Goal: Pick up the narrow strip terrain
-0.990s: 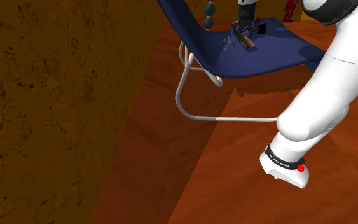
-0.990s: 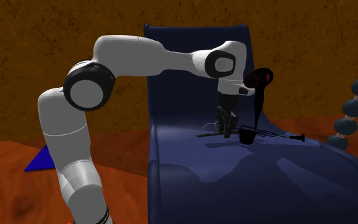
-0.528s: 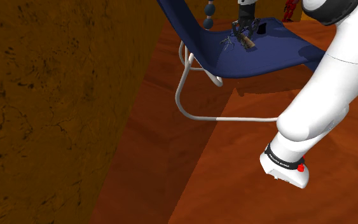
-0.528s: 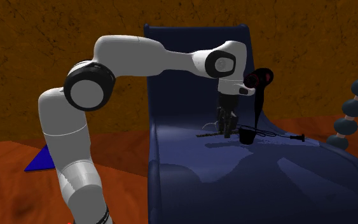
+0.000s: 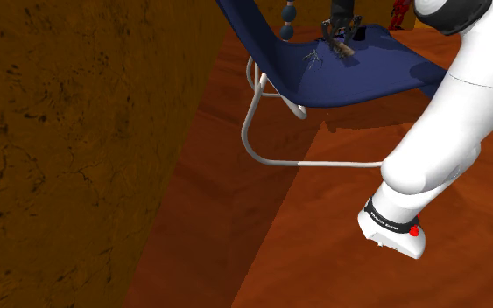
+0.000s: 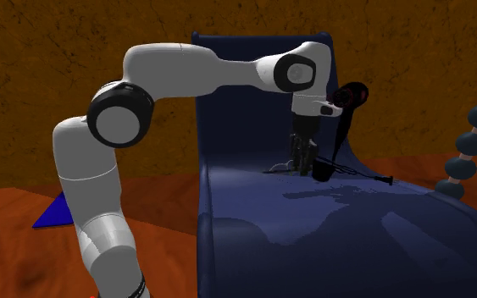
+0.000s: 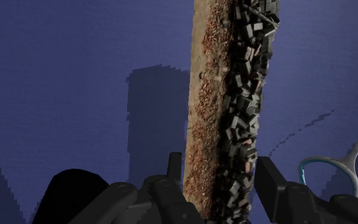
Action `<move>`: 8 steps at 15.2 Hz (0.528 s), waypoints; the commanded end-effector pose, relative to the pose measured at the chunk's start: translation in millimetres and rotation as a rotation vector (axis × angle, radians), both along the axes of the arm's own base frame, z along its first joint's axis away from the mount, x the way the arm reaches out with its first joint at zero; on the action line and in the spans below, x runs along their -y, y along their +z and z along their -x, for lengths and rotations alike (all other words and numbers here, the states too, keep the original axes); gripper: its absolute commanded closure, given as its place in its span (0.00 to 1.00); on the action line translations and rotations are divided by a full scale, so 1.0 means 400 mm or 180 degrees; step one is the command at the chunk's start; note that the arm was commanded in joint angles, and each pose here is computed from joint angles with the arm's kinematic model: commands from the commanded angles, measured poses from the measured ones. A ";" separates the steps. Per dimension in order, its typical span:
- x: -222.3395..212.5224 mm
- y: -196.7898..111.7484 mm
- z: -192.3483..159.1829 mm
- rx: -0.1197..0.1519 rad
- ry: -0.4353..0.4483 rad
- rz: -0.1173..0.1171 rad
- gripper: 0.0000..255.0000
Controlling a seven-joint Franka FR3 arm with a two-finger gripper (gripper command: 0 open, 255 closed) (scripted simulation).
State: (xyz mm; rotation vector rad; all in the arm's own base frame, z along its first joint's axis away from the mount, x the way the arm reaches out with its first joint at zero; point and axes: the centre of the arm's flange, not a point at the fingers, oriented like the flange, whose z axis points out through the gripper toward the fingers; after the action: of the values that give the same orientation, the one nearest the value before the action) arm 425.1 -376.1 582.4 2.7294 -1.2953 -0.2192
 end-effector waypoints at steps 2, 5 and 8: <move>-0.001 0.041 -0.001 0.0002 0.0000 0.0001 1.00; -0.001 0.081 -0.001 0.0002 0.0000 0.0001 1.00; -0.001 0.121 -0.001 0.0002 0.0000 0.0001 1.00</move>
State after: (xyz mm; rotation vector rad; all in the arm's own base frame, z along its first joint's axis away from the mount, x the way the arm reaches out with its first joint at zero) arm 426.6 -374.9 625.4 2.7293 -1.2955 -0.2186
